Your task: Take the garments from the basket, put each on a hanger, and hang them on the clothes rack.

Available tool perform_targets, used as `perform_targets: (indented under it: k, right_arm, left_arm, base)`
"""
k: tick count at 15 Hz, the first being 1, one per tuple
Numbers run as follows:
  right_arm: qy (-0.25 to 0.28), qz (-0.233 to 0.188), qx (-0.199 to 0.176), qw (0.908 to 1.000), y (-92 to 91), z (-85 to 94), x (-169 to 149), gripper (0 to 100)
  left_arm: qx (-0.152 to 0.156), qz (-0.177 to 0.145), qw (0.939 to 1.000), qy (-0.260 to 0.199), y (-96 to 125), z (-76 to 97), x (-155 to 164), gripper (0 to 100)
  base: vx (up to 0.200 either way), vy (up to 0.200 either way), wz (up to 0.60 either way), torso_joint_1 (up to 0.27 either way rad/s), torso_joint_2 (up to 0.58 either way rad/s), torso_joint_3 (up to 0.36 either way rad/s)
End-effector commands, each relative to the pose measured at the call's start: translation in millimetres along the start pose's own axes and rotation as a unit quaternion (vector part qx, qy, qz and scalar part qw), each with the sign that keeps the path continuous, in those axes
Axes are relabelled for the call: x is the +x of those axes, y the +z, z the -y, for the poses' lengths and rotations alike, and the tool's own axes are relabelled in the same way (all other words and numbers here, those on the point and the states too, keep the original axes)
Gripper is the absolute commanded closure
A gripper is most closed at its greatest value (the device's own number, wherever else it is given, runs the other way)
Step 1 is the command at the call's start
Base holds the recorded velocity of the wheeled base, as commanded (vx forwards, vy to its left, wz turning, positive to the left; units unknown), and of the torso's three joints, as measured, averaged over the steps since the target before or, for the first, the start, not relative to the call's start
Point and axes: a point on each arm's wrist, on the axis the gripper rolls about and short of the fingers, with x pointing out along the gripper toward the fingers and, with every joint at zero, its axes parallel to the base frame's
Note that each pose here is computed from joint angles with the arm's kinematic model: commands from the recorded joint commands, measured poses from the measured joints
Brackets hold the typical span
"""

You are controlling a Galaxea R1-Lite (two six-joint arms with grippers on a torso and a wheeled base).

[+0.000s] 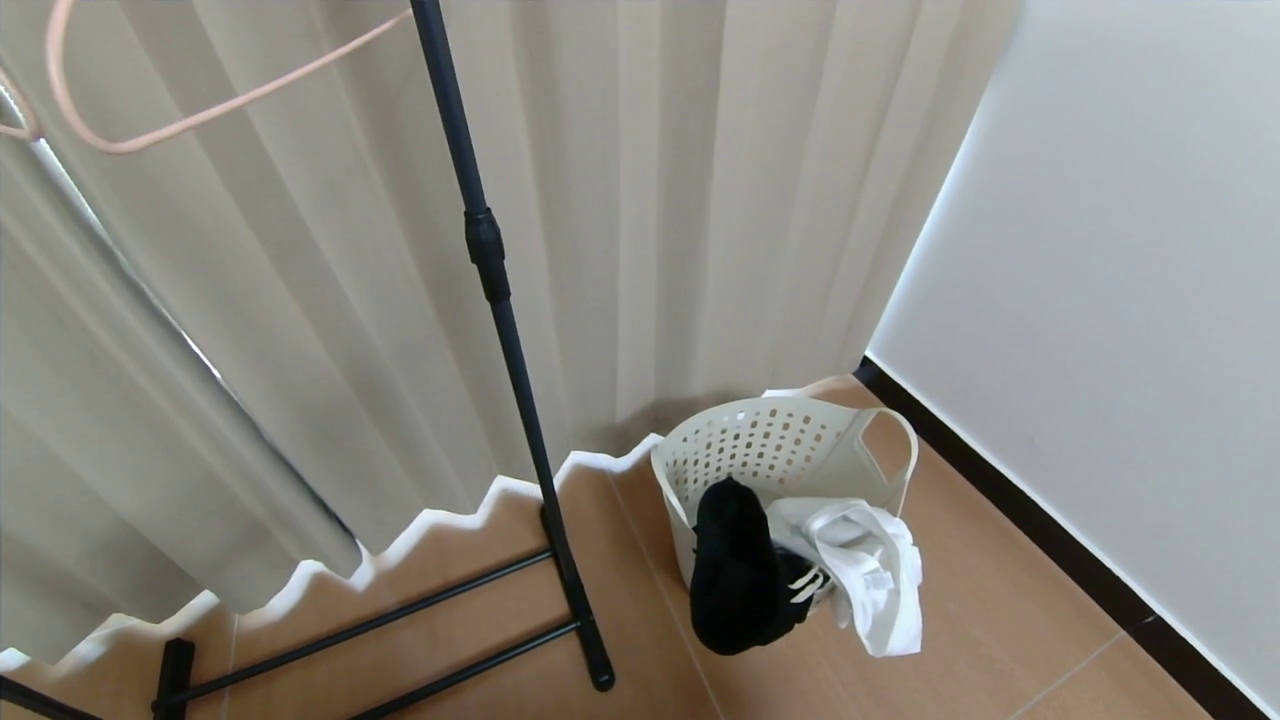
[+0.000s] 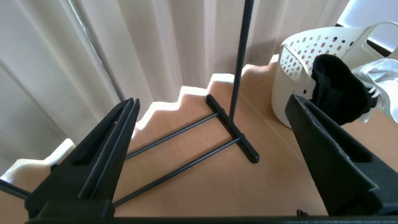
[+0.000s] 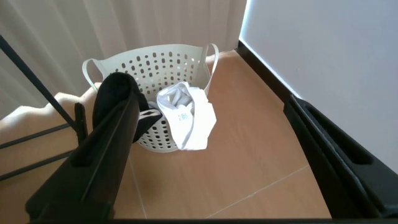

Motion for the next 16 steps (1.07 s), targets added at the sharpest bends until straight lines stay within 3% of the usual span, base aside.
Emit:
perform_targets:
  k: [1, 16]
  right_arm:
    - [0.000, 0.000, 0.000, 1.0000, 0.0, 0.0, 0.0, 0]
    - [0.000, -0.002, -0.009, 1.0000, -0.3, 0.0, 0.1, 0]
  left_arm:
    - [-0.001, -0.001, 1.0000, 0.000, 0.1, 0.0, 0.1, 0]
    - [-0.001, -0.001, 1.0000, 0.000, 0.1, 0.0, 0.1, 0]
  base:
    - [0.000, 0.000, 0.00, 0.002, 0.00, -0.193]
    - [0.000, 0.000, 0.00, 0.004, 0.00, -0.197]
